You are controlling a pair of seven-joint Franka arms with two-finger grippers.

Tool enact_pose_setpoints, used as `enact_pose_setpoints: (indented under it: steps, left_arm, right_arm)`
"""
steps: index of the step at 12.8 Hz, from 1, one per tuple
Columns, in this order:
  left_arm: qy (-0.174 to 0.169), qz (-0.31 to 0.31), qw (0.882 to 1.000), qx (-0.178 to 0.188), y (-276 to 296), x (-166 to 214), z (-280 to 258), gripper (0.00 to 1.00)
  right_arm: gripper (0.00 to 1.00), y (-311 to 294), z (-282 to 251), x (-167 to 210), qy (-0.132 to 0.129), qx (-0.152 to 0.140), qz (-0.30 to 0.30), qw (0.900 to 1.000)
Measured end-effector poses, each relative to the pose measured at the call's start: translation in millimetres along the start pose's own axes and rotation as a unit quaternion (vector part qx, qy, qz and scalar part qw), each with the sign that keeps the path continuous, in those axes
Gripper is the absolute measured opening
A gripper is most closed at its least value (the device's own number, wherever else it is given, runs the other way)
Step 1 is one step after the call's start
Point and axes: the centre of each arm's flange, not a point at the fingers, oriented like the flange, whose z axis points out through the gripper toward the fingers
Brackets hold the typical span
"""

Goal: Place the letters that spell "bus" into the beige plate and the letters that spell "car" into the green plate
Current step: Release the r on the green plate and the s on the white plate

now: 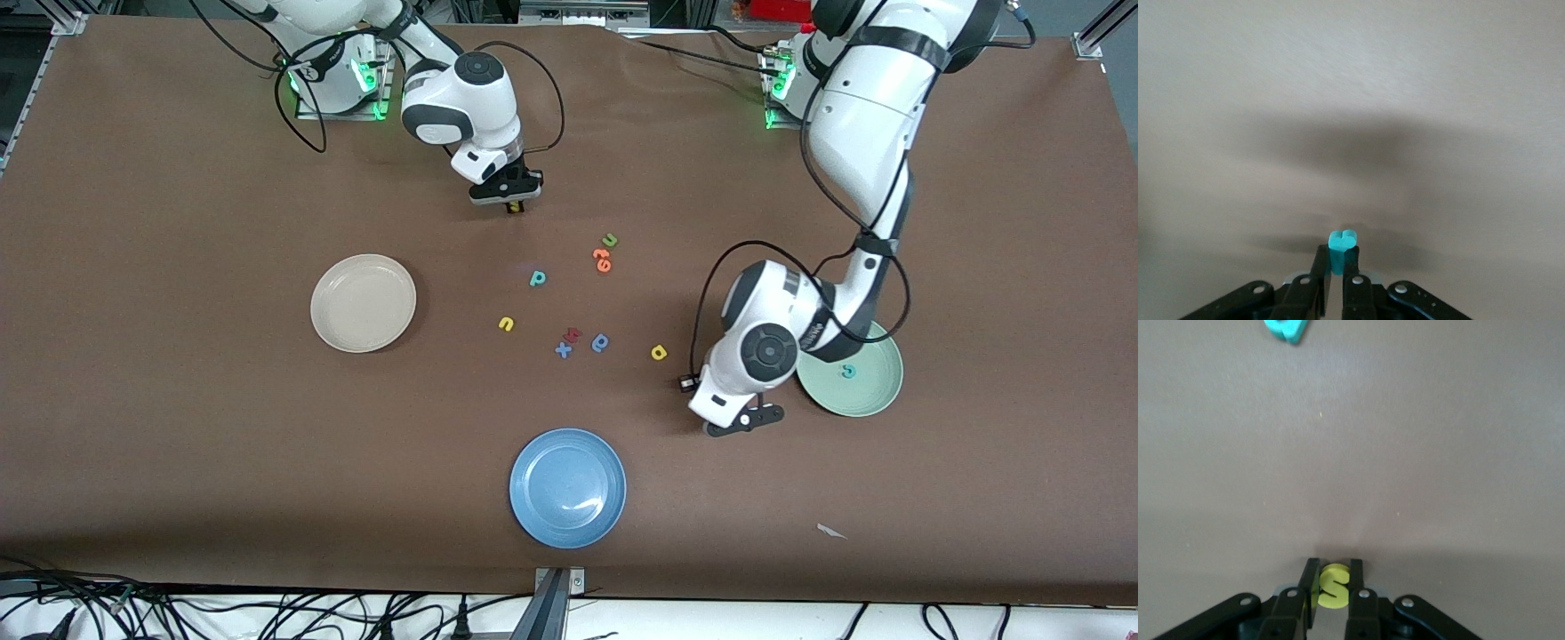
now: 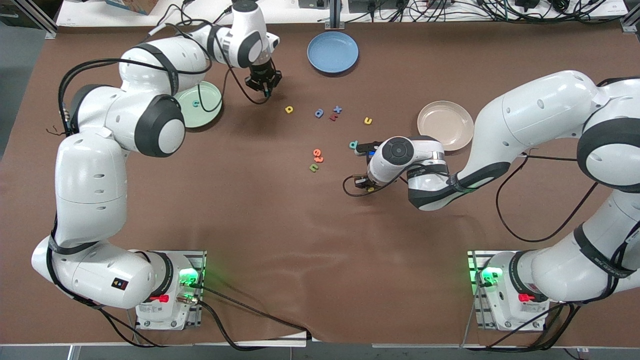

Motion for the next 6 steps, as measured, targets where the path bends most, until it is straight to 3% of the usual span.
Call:
enact_pose_setpoints:
  steps: [3,6]
  left_arm:
    - [-0.035,0.078,0.996,0.01,-67.5,22.5,-31.0,0.11]
    - [-0.046,0.139,0.989,0.012,-144.7,36.1,-49.9,0.11]
  right_arm:
    - [0.21,4.3,-14.0,15.9,0.022,0.001,0.008,1.0]
    - [0.21,26.6,-31.4,44.5,0.047,-0.014,0.026,0.998]
